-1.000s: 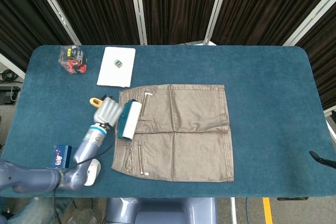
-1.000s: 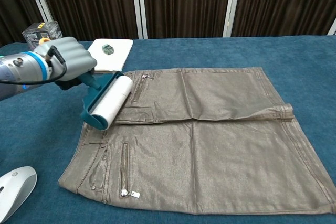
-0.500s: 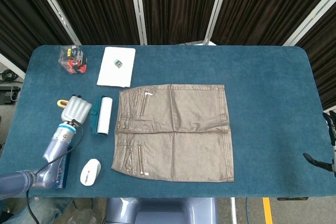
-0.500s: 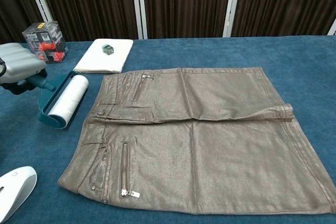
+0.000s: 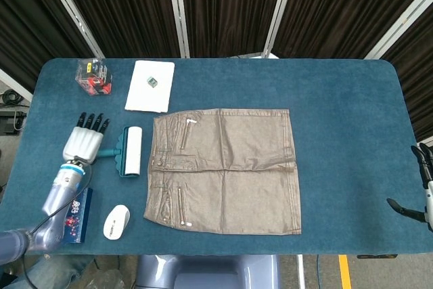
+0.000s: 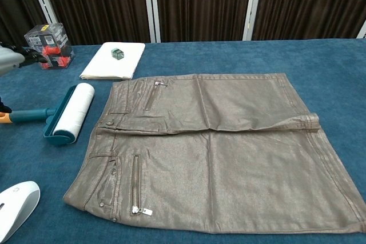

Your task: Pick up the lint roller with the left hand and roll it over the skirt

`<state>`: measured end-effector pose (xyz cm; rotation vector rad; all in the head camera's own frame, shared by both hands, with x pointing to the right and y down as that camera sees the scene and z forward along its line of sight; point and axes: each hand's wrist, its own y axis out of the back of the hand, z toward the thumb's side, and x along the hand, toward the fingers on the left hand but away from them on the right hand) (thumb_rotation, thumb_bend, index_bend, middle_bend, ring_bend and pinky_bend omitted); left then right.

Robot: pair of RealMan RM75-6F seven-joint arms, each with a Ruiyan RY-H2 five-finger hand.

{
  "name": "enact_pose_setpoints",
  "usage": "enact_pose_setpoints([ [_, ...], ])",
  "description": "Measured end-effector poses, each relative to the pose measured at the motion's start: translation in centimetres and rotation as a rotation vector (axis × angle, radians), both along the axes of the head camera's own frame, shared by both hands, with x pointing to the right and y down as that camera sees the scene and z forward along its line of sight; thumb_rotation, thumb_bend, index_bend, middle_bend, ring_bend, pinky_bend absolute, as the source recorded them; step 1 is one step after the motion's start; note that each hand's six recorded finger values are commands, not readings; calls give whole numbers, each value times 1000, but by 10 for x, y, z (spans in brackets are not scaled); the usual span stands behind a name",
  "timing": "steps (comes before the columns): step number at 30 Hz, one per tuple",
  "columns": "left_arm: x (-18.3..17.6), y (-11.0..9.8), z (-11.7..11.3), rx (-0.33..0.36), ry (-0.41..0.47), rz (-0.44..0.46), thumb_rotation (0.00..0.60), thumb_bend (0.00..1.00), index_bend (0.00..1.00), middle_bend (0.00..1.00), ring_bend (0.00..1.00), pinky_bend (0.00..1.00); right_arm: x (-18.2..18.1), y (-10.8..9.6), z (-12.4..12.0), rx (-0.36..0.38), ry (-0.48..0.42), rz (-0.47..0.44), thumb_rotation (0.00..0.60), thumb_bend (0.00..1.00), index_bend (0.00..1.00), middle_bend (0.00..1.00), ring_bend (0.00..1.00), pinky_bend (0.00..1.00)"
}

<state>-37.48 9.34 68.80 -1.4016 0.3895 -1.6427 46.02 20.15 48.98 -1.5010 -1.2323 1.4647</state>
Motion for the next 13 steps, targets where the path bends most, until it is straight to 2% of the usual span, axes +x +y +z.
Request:
enact_pose_setpoints([
  [4,-11,9,-34,86,141,-88,600,41,0,0,0,0,0,0,-3,13,0,-11,600,0,0,0,0,0],
  [6,-21,21,-58,146,217,-142,600,36,0,0,0,0,0,0,-3,13,-6,-13,600,0,0,0,0,0],
  [13,-42,62,-117,290,360,-232,600,17,0,0,0,0,1,0,-5,21,-12,-33,600,0,0,0,0,0],
])
